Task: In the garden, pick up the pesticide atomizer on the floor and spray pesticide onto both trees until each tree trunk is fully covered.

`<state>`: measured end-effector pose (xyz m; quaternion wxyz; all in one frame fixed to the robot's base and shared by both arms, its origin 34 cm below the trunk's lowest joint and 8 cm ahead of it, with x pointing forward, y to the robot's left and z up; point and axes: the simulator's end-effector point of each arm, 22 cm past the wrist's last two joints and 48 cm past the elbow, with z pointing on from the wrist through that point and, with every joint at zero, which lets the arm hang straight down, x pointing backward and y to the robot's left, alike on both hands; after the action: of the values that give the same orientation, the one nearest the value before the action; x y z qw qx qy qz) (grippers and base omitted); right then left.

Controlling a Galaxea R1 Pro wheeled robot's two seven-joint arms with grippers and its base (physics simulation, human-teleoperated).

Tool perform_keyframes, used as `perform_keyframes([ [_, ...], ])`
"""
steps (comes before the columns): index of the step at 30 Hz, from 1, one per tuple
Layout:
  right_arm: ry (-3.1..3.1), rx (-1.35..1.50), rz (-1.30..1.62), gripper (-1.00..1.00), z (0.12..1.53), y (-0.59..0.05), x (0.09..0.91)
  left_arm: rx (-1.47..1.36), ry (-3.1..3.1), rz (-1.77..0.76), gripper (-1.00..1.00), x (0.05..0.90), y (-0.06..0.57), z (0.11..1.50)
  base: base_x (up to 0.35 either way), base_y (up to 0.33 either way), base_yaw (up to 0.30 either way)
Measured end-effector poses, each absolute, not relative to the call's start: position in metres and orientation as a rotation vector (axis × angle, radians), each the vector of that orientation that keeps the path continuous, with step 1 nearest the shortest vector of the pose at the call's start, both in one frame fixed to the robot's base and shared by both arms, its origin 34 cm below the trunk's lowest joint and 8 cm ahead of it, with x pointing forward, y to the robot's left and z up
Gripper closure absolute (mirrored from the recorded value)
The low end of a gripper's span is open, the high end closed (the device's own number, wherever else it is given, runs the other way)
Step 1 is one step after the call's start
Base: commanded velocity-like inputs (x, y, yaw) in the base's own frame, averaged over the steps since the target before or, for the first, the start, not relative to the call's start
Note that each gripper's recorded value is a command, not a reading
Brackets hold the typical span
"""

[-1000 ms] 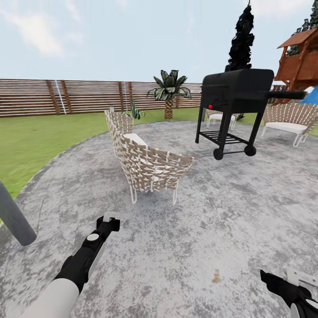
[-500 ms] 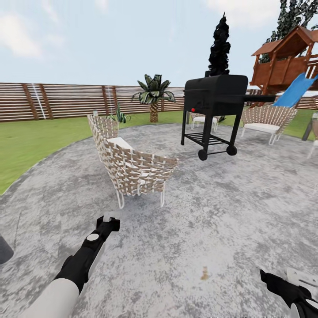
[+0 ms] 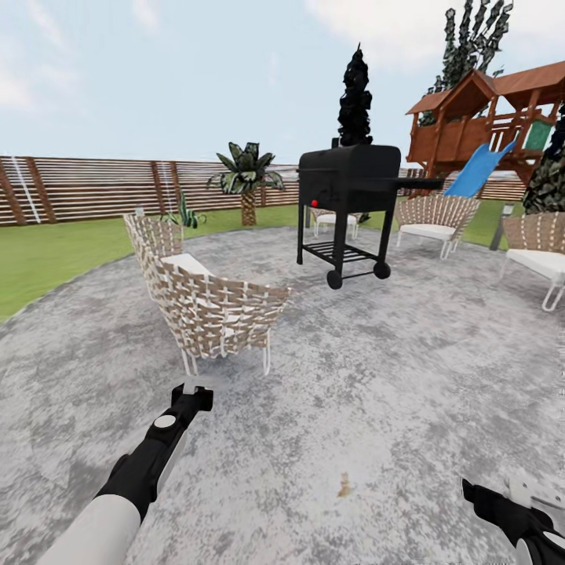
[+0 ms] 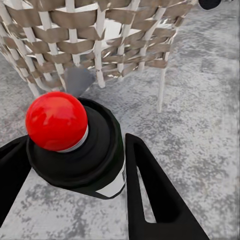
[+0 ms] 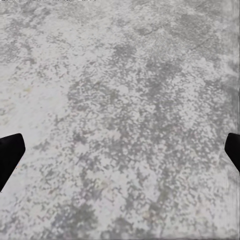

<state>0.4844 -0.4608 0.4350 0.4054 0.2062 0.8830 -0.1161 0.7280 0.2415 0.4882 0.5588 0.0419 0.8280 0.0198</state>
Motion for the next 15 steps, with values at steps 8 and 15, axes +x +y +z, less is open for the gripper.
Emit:
perform_keyframes([
  [8,2.221,0.521,-0.291,-1.00,0.4380,-0.4608,0.4849,0.099,1.945,0.047,1.00,0.7282,0.2415,0.4932,0.000,0.000,-0.224],
  [15,2.214,0.521,-0.288,-1.00,0.4408,-0.4608,0.4855,0.098,1.938,0.047,1.00,0.7284,0.2415,0.4976,0.000,0.000,-0.224],
])
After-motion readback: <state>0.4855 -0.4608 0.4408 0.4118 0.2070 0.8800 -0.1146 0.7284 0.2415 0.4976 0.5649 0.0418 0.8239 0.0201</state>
